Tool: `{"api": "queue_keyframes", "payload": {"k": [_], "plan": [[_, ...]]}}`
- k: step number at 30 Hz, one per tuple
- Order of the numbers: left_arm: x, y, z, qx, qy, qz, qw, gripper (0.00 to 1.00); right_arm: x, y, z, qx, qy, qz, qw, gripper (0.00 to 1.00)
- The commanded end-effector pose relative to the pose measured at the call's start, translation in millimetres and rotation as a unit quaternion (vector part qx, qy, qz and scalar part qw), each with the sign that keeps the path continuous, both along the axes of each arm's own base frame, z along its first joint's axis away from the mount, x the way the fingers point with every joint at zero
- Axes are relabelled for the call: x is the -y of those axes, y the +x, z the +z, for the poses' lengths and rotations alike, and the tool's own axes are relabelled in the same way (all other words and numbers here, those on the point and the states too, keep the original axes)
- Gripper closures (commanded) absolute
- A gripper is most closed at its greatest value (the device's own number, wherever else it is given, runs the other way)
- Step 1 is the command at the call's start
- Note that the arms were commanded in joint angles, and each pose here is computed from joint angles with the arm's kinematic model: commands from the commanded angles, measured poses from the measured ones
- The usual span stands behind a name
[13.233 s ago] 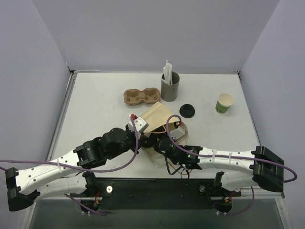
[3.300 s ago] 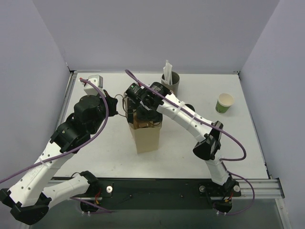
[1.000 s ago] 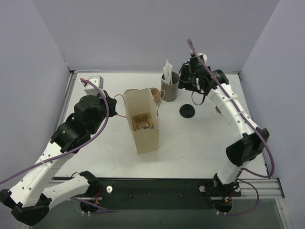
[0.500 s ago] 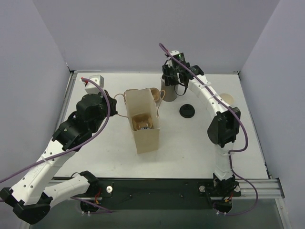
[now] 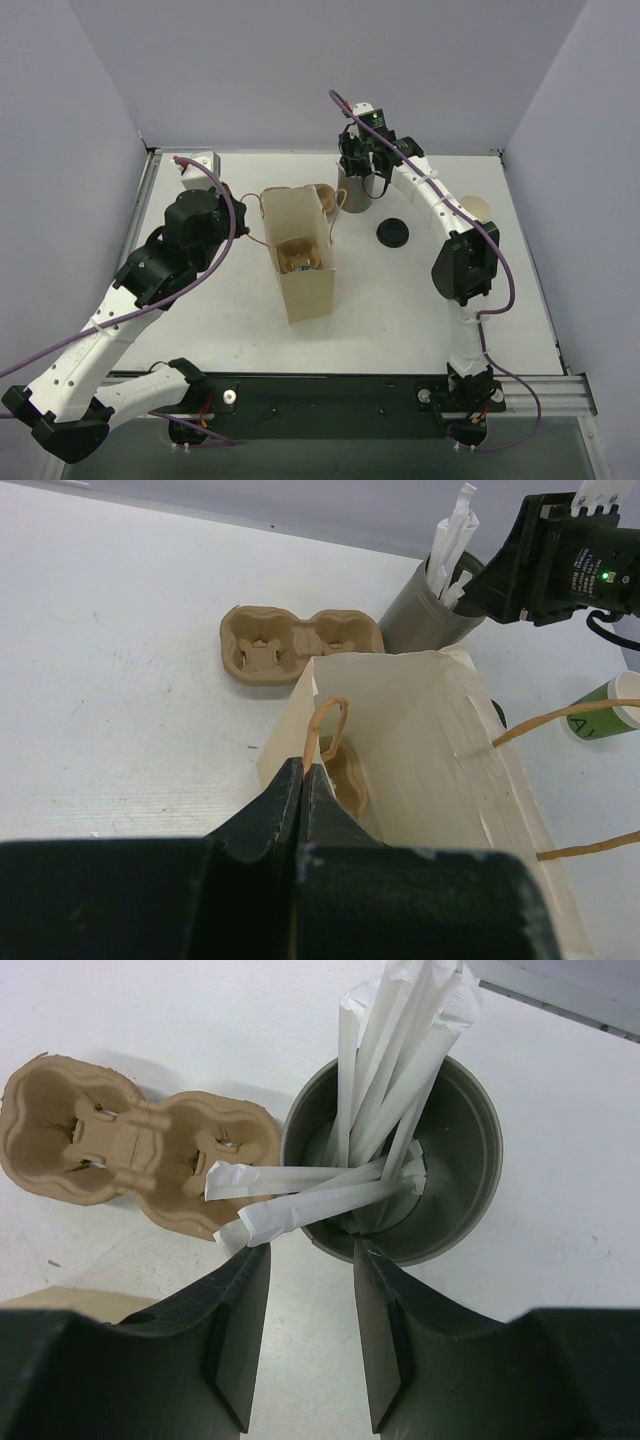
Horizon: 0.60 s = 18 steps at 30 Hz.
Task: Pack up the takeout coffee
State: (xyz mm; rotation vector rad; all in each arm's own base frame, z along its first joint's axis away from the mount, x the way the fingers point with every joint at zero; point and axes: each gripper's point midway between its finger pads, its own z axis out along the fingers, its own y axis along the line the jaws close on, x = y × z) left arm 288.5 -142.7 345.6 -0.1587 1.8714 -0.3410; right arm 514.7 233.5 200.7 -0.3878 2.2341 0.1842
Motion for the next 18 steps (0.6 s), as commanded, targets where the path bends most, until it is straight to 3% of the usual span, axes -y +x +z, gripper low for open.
{"api": "queue_keyframes", "payload": {"k": [1, 18], "plan": [[-4.0, 3.0, 26.9, 0.03, -0.008, 0.007, 0.999, 1.0, -1.1, 17.5, 1.6, 0.022, -0.002, -0.001, 1.0, 0.66], [0.5, 8.4, 29.3, 0.032, 0.003, -0.001, 0.999, 1.0, 3.3, 43.2, 3.7, 0.067, -0.019, -0.029, 0.997, 0.75]]}}
